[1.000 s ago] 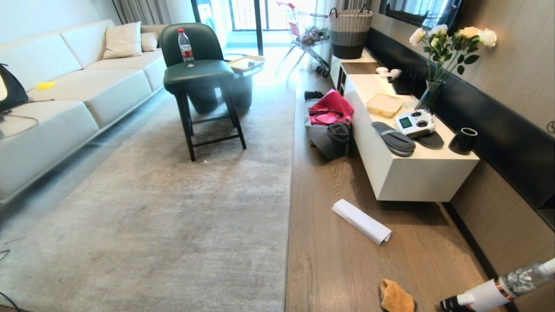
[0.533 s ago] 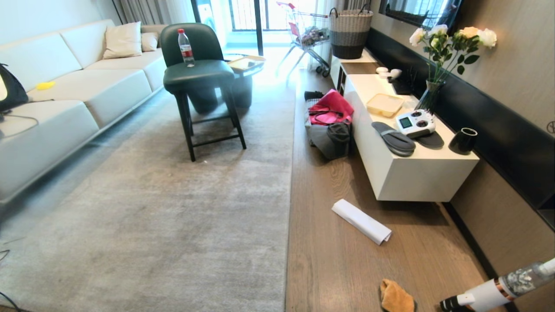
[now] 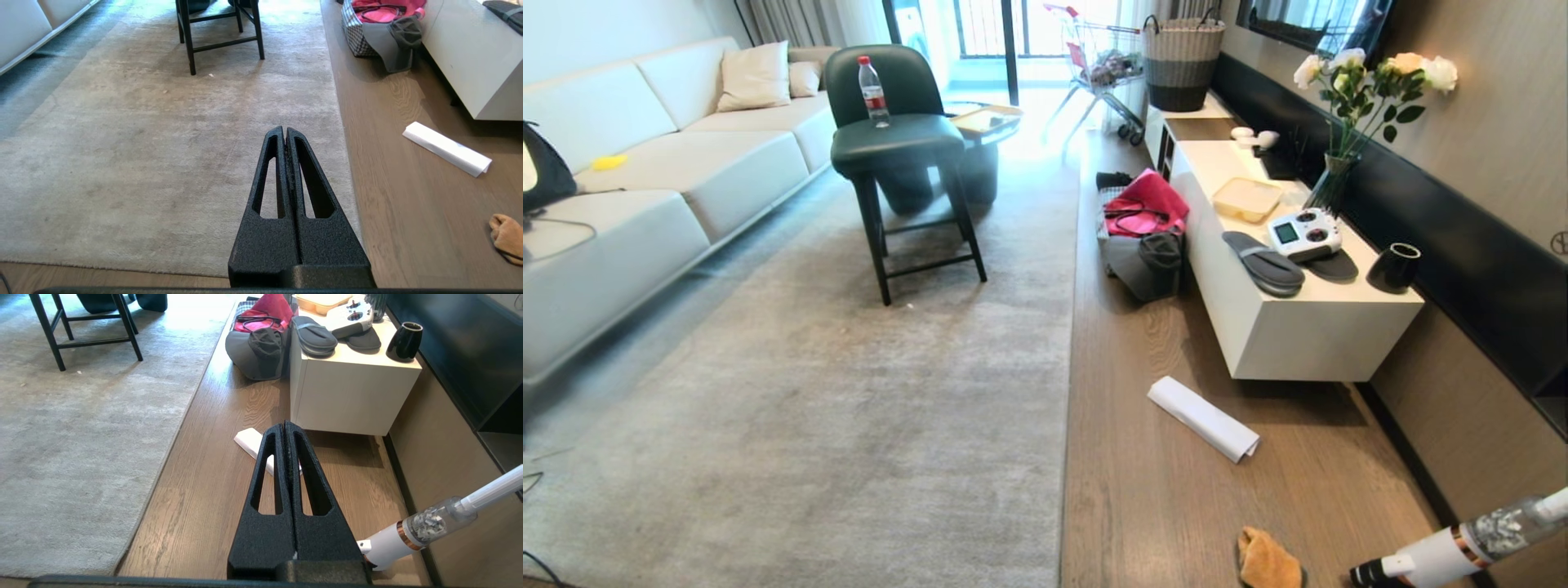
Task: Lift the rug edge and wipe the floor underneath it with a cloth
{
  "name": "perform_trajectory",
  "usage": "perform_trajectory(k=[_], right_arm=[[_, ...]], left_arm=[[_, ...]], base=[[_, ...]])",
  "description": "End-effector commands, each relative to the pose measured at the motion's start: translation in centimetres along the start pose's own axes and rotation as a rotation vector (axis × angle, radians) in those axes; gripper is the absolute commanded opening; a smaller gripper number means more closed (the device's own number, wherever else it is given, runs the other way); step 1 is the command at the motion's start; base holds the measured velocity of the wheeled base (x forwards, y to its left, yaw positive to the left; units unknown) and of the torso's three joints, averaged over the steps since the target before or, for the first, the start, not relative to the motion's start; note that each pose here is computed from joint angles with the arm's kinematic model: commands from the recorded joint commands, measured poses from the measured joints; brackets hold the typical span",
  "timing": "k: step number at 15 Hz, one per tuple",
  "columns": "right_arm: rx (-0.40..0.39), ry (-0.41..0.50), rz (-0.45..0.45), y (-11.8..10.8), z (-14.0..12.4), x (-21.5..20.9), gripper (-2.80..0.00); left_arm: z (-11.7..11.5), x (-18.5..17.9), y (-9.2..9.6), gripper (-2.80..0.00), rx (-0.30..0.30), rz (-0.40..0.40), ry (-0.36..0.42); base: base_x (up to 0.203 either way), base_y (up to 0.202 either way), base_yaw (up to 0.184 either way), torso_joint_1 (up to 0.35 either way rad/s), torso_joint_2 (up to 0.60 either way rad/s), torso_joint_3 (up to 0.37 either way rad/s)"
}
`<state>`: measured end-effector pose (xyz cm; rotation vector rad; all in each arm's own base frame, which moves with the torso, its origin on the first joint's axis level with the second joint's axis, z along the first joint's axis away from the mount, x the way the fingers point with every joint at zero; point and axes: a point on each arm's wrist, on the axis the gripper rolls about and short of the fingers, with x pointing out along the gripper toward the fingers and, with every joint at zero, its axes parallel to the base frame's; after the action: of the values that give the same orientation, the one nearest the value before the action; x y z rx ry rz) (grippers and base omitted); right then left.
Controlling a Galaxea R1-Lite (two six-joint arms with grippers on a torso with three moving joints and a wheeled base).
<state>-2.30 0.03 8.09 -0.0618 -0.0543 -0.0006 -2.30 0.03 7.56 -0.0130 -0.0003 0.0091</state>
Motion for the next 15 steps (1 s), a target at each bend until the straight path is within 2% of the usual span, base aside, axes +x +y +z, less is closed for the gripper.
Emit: perform_trajectory(k=[1,8,15], right_arm=[[-0.001,0.001,0.001,0.0,0.01,0.01,-2.8],[-0.001,0.001,0.001,0.0,0.01,0.01,-2.8],[0.0,0.001,0.001,0.0,0.01,0.01,-2.8]], left_arm=[[0.01,0.0,0.0,-2.8,-0.001,0.001,0.0],[0.01,0.0,0.0,-2.8,-0.001,0.0,0.0],[0.01,0.01,0.0,-2.8,-0.001,0.0,0.0]], base=[[0.0,0.0,0.0,0.022,-0.33,-0.318],[0.0,0.0,0.0,0.068,-0.44,-0.371],[0.0,0.0,0.0,0.14,-0.49,-0.353]])
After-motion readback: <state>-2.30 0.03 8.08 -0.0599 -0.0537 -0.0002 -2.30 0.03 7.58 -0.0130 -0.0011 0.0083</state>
